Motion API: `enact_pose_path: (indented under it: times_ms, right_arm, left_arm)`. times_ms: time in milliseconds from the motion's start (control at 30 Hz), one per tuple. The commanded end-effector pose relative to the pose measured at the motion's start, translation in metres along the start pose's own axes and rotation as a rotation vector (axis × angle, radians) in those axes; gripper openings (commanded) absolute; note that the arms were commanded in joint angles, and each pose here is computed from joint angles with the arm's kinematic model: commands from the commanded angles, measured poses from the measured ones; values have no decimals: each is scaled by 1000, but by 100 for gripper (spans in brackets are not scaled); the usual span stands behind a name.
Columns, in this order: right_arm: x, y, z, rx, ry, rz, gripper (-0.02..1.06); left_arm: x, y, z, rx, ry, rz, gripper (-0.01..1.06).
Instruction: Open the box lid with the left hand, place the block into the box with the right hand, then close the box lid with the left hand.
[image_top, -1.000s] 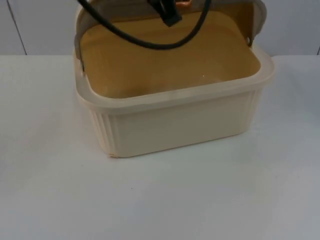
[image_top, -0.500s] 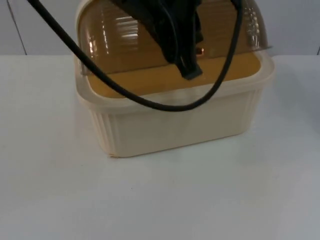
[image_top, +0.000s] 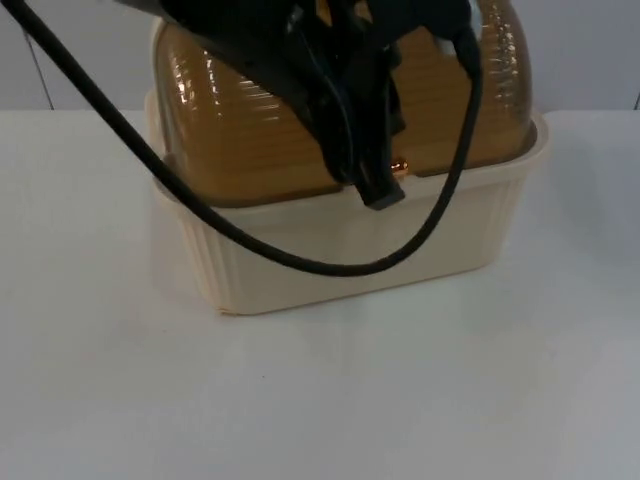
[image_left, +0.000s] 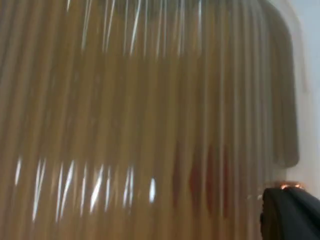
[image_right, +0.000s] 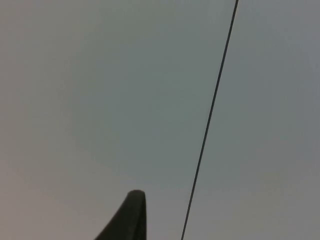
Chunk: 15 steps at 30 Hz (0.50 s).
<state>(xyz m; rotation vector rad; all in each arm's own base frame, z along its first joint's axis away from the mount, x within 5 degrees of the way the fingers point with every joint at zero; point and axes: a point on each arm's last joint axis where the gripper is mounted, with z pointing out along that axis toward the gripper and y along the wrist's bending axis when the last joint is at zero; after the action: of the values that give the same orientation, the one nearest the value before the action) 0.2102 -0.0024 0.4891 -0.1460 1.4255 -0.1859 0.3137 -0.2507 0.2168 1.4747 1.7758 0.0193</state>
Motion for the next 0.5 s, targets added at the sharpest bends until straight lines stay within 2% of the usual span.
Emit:
enact_pose_path:
  times_ms: [0, 100, 133, 300, 333, 467]
  right_arm:
    - [-5, -1, -5, 4, -20, -13, 105]
    - [-5, -1, -5, 5, -22, -13, 105]
    - [-5, -1, -5, 5, -22, -13, 105]
    - [-5, -1, -5, 6, -22, -19, 105]
    - [-5, -1, -5, 6, -22, -19, 105]
    - [-5, -1, -5, 8, -21, -37, 105]
  left_arm:
    - [-8, -2, -9, 1, -32, -56, 0]
    - [-18, 2, -25, 6, -94, -267, 0]
    - [-18, 2, -25, 6, -94, -267, 0]
    - [-38, 18, -64, -40, -253, -496, 0]
    - [-38, 18, -64, -40, -253, -496, 0]
    - [-44, 39, -105, -101, -377, -643, 0]
